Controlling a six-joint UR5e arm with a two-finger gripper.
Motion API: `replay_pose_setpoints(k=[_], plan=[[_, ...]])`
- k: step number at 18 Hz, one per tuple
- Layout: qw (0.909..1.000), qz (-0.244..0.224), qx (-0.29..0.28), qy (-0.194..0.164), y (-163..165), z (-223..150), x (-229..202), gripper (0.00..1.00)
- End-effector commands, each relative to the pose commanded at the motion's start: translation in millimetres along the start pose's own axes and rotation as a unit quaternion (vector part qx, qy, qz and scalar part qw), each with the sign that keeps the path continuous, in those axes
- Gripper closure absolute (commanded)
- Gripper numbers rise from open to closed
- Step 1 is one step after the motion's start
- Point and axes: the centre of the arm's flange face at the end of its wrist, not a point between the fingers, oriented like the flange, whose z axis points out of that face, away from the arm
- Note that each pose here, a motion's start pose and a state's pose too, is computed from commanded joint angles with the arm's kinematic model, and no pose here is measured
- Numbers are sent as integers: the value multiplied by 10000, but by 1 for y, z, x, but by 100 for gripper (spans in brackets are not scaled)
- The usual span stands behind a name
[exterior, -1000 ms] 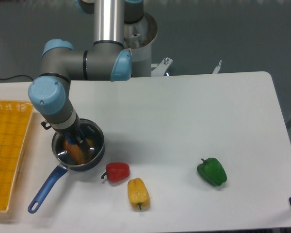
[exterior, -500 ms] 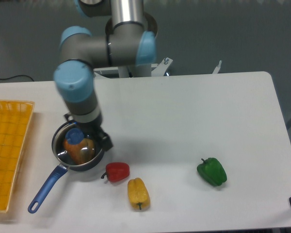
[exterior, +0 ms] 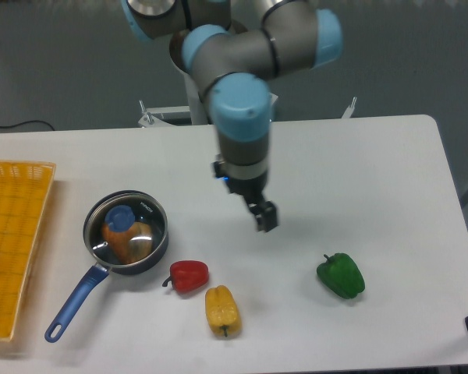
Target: Close the pot lid
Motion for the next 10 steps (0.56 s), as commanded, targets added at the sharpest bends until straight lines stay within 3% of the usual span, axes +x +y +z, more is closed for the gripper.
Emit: replay_pose_setpoints(k=[5, 10], plan=[[9997, 229, 116, -16, 61, 1, -8, 0], [9997, 202, 161, 46, 76, 6, -1, 0]])
